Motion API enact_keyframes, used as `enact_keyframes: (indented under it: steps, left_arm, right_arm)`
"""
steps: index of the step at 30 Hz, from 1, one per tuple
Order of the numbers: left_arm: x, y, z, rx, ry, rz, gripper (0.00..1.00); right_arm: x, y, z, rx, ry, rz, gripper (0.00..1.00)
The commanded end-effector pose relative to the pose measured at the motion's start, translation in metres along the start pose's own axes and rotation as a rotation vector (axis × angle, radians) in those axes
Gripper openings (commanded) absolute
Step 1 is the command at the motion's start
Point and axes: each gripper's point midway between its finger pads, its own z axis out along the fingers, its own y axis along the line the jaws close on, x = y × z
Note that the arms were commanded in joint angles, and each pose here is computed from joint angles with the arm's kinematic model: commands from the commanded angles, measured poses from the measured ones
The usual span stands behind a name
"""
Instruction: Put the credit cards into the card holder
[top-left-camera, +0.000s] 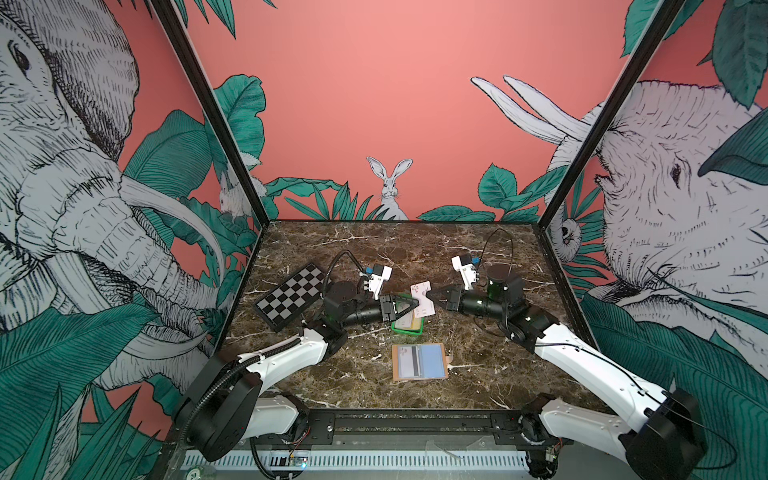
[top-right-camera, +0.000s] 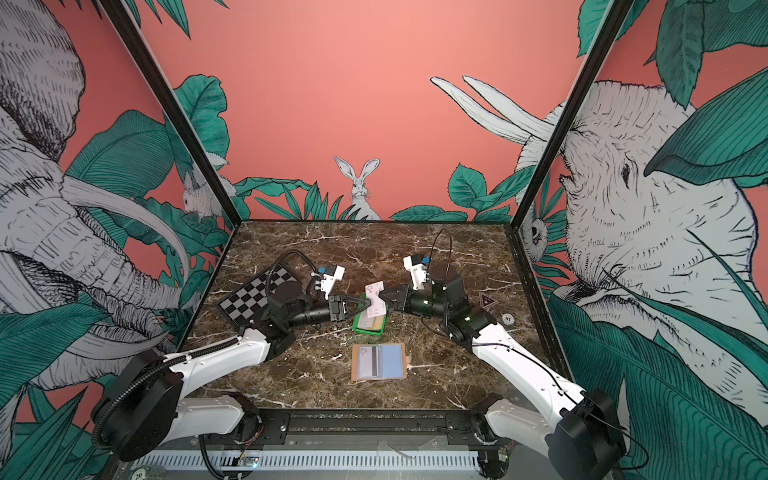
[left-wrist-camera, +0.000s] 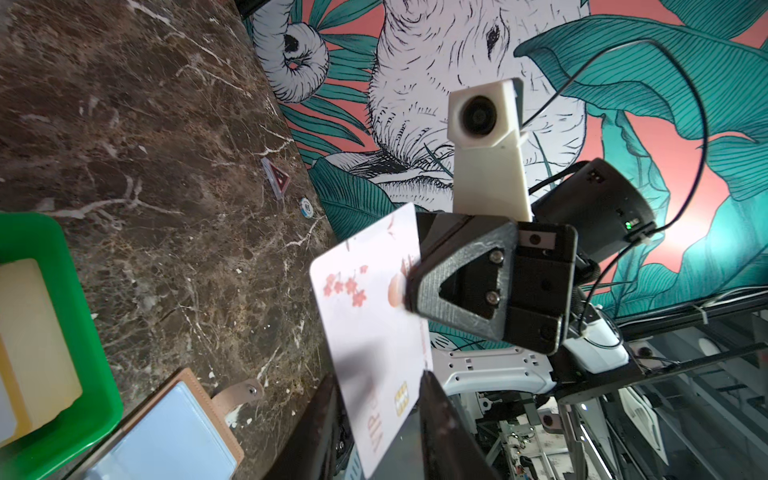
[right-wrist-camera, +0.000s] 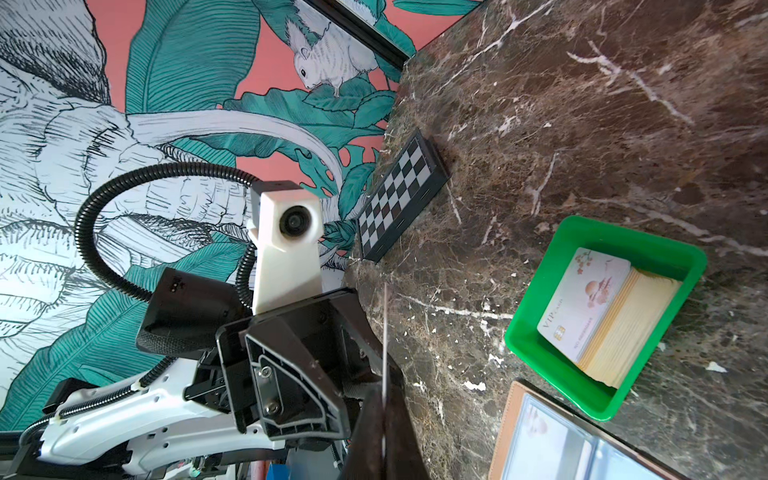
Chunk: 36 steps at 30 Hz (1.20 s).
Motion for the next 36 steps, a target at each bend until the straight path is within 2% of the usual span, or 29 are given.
enact_keyframes:
  steps: [1,4,10,14,18,20,26,36]
  left_arm:
    - [0.003,-0.017,-0.005,0.059,0.000,0.017,0.27]
    - [0.002,-0.021,-0.006,0.067,-0.006,0.016,0.25]
    - [0.005,-0.019,-0.008,0.048,0.001,0.009,0.10]
    - [0.014,-0.007,-0.008,-0.016,0.024,-0.003,0.00]
    - [0.026,0.009,-0.010,-0.085,0.032,-0.018,0.00]
    - [0.044,0.014,-0.007,-0.113,0.063,-0.023,0.00]
    - [0.070,0.045,-0.009,-0.216,0.046,-0.084,0.00]
    - [0.108,0.084,-0.018,-0.322,0.049,-0.169,0.00]
  right_arm:
    - [-0.006,0.019,-0.004,-0.079,-0.023,-0.020,0.00]
    - [-0.004,0.017,-0.003,-0.089,-0.025,-0.007,0.00]
    - [0.003,0.008,-0.005,-0.072,-0.021,0.003,0.00]
    - [0.014,-0.008,-0.008,-0.017,-0.010,0.011,0.15]
    - [0.030,-0.039,-0.018,0.121,-0.009,0.018,0.23]
    - [0.040,-0.056,-0.025,0.203,-0.001,0.011,0.25]
    - [0.082,-0.104,-0.045,0.418,0.058,-0.006,0.25]
    - [0.135,-0.148,-0.054,0.599,0.193,-0.024,0.23]
